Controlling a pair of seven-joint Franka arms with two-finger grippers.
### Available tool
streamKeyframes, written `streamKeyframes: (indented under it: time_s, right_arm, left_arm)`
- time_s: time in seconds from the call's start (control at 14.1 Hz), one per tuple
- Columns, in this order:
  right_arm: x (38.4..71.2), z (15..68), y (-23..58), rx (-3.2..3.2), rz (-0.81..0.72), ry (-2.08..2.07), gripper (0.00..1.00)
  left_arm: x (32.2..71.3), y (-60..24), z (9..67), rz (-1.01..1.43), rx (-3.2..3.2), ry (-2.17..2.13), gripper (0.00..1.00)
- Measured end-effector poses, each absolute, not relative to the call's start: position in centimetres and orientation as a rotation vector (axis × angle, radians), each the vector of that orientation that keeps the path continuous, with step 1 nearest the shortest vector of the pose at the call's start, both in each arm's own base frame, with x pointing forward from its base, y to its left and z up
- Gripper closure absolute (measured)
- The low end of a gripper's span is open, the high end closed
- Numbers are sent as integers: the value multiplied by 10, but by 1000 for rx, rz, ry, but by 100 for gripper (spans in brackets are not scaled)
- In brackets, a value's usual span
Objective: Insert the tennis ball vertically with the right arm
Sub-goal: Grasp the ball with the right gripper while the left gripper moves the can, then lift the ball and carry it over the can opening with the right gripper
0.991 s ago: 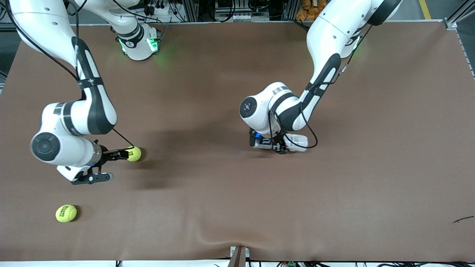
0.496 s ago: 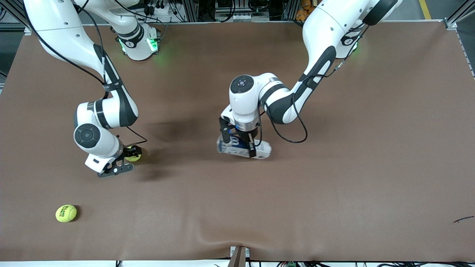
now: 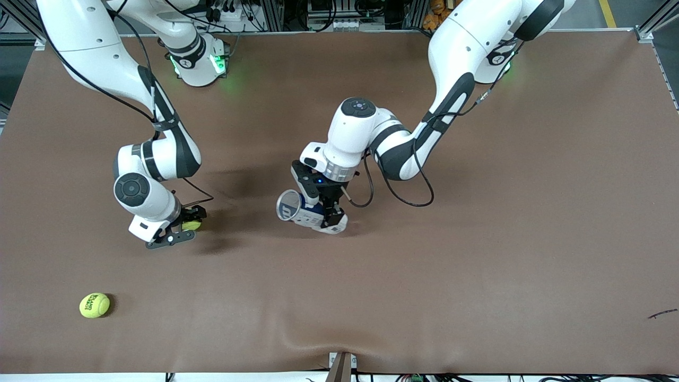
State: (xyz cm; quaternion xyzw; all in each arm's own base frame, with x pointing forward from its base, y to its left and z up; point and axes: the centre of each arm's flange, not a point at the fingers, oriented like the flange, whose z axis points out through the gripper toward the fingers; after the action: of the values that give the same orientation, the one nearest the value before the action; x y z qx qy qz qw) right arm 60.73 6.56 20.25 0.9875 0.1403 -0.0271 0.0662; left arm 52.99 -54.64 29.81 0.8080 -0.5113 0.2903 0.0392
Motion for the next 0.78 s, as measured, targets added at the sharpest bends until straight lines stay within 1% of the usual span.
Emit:
streamKeyframes:
  time_s: [0.35, 0.57, 0.64, 0.78]
  right_arm:
    - [608, 189, 63, 2981, -73, 418, 0]
    - [606, 182, 61, 2981, -87, 414, 3]
    - [606, 181, 61, 2982, -89, 410, 11]
    - [607, 182, 59, 2993, -86, 385, 32]
  left_arm:
    - [524, -556, 296, 1090, 2266, -1278, 37]
    - [521, -555, 278, 1108, 2199, -1150, 37]
    - [521, -555, 274, 1102, 2196, -1118, 37]
    - [519, -555, 262, 1095, 2180, -1066, 35]
